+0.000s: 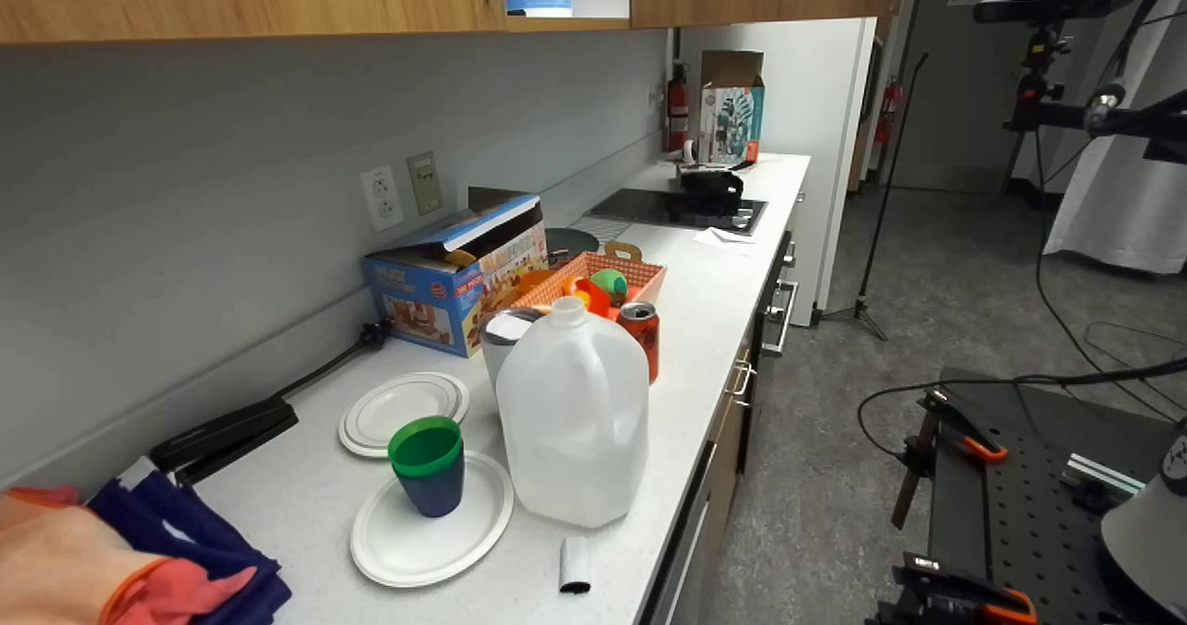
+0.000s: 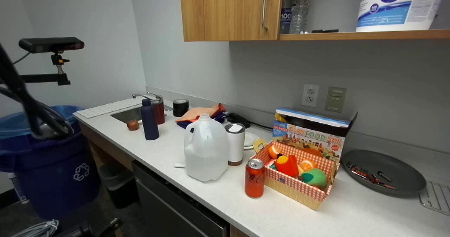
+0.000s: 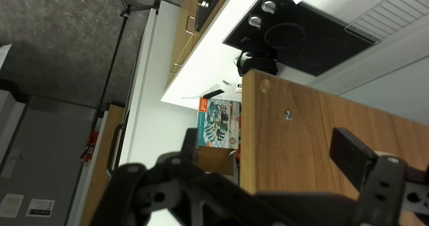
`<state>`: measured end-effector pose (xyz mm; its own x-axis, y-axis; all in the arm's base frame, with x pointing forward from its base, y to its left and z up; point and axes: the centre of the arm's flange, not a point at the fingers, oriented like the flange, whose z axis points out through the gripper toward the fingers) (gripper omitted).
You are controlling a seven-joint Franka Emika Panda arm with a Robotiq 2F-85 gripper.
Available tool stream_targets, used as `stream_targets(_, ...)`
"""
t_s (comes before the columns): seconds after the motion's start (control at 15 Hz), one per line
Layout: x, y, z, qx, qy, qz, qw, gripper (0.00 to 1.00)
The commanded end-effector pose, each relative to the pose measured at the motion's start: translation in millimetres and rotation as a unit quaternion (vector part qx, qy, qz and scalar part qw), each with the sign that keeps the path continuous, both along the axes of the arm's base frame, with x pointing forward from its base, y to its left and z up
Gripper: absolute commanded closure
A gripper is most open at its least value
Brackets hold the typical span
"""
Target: Close the overhead cabinet door
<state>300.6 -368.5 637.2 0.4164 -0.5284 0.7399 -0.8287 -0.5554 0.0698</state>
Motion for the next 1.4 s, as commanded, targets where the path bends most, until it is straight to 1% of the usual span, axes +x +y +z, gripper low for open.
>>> stream_targets(0.0,13.8,-19.0,6.7,-0.018,-0.038,-0.017,0.999,0.0)
stream_targets(0.33,21.8,-39.2,17.8,-0.039,-0.081,-0.024,0.9957,0.0)
stream_targets(0.47,23.1,-42.6,20.4,-0.027,-0.09,-0.011,0.9955,0.0)
stream_targets(0.67,20.8,-36.9,26.2,-0.021,-0.1,-0.002,0.9948,0.0)
stream_targets(0.8,17.6,-34.4,32.2,-0.009,-0.106,0.013,0.9942,0.0)
stream_targets(1.33,5.6,-24.1,53.8,0.041,-0.143,0.092,0.9846,0.0)
